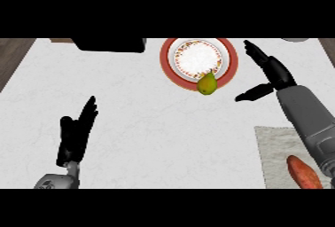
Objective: Pick the pear from the placemat and place it in the plate
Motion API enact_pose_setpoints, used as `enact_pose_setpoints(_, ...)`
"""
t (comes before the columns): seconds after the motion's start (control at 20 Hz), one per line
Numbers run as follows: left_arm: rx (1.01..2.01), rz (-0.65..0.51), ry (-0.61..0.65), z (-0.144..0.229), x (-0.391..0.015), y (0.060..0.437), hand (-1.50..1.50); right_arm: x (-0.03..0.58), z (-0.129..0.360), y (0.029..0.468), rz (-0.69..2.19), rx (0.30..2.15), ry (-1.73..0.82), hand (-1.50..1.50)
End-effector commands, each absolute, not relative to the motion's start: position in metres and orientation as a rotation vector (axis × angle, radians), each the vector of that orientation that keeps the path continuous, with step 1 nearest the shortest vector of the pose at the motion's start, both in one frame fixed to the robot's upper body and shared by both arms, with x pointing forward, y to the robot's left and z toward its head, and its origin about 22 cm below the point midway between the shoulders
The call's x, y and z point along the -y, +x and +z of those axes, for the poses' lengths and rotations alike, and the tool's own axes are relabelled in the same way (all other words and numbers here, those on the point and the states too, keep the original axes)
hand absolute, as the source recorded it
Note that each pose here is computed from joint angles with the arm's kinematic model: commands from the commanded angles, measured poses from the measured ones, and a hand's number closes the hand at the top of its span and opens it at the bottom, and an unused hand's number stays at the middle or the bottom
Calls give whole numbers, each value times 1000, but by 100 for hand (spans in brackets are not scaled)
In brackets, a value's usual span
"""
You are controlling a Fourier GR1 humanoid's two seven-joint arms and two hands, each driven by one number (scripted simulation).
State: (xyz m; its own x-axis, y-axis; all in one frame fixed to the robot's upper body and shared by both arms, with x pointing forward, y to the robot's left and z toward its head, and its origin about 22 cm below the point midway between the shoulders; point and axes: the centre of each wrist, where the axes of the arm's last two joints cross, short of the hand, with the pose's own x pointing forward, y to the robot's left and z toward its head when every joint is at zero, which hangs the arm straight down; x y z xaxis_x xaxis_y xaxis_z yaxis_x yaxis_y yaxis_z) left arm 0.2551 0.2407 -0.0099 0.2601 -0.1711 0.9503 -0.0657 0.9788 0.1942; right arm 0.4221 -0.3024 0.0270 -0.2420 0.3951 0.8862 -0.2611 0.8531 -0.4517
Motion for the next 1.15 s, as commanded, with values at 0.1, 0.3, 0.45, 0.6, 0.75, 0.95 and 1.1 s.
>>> enact_pose_setpoints(0.1,1316,-69,222,-2,-246,269,0,309,15,414,589,1703,-175,-150)
enact_pose_setpoints(0.3,1337,-87,223,-5,-240,255,0,337,26,411,528,1721,-186,-150)
enact_pose_setpoints(0.45,1318,-90,203,-1,-235,254,0,341,38,416,534,1721,-191,-150)
enact_pose_setpoints(0.6,1309,-71,196,4,-241,258,0,358,26,403,492,1728,-248,-150)
enact_pose_setpoints(0.75,1333,-101,207,2,-239,261,0,357,17,399,472,1700,-292,-150)
enact_pose_setpoints(0.95,1335,-81,205,4,-237,259,0,361,36,407,461,1713,-290,-150)
enact_pose_setpoints(1.1,1330,-85,211,-11,-230,254,0,367,28,400,488,1678,-339,-150)
